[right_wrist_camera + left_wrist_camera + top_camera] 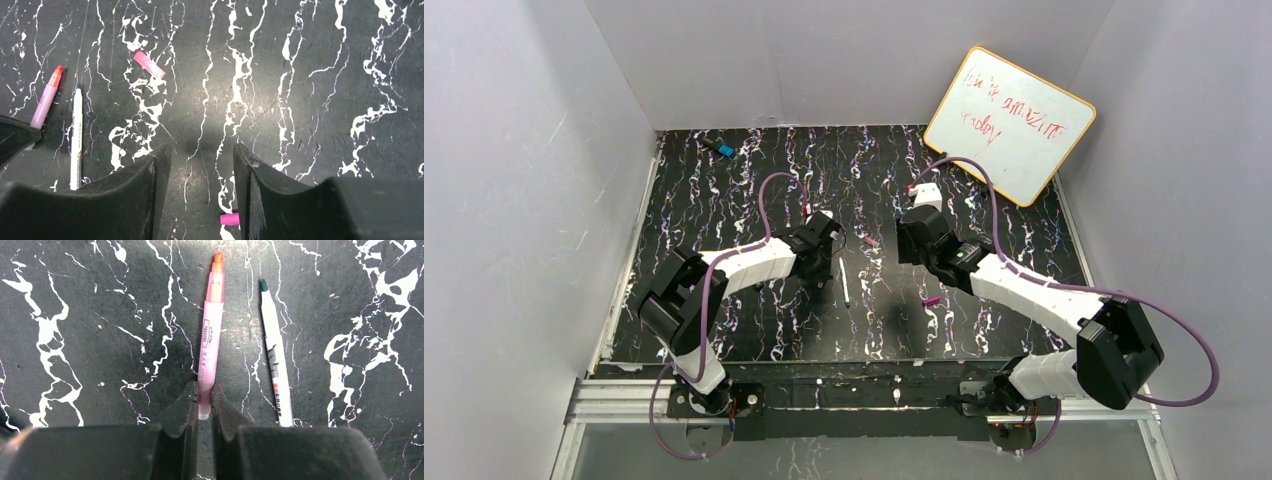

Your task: Insert the pens into the pen caps

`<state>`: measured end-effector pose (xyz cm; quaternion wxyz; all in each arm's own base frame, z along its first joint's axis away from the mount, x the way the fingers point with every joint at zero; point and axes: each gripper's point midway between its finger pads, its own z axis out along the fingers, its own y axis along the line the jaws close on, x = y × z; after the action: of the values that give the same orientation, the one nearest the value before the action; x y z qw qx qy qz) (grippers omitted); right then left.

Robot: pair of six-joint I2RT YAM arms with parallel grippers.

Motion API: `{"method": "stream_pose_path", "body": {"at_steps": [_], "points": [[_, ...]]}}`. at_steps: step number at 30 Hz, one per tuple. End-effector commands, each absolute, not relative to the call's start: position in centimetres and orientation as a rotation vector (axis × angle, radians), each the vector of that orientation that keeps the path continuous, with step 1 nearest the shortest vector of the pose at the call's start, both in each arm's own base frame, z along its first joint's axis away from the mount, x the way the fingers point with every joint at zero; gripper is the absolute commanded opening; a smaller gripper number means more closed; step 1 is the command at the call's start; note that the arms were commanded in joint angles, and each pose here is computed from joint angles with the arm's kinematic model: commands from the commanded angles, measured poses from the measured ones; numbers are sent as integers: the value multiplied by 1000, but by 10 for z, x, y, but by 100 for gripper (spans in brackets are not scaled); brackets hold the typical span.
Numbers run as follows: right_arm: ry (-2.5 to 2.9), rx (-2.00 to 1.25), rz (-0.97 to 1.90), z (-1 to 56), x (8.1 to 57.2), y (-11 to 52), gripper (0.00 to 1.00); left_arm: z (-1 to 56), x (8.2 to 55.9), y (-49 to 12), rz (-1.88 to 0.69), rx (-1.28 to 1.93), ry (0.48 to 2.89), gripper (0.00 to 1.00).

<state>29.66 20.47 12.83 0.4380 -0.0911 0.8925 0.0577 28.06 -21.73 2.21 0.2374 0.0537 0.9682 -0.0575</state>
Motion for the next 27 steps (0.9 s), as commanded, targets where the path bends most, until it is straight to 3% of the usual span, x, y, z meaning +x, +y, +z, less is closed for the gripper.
{"method": "stream_pose_path", "body": {"at_steps": [1,6,12,20,27], "points": [[2212,-141,147,139,292,194,57,10,277,-210,-93,145,2688,0],[2195,-122,219,149,287,197,57,32,284,-216,-134,199,2631,0],[2011,-224,751,181,264,259,59,78,291,-228,-262,275,2501,0],[2008,-103,1184,169,263,325,59,105,286,-246,-472,254,2392,0],[1970,-58,1259,166,291,357,61,136,290,-252,-527,275,2322,0]]}}
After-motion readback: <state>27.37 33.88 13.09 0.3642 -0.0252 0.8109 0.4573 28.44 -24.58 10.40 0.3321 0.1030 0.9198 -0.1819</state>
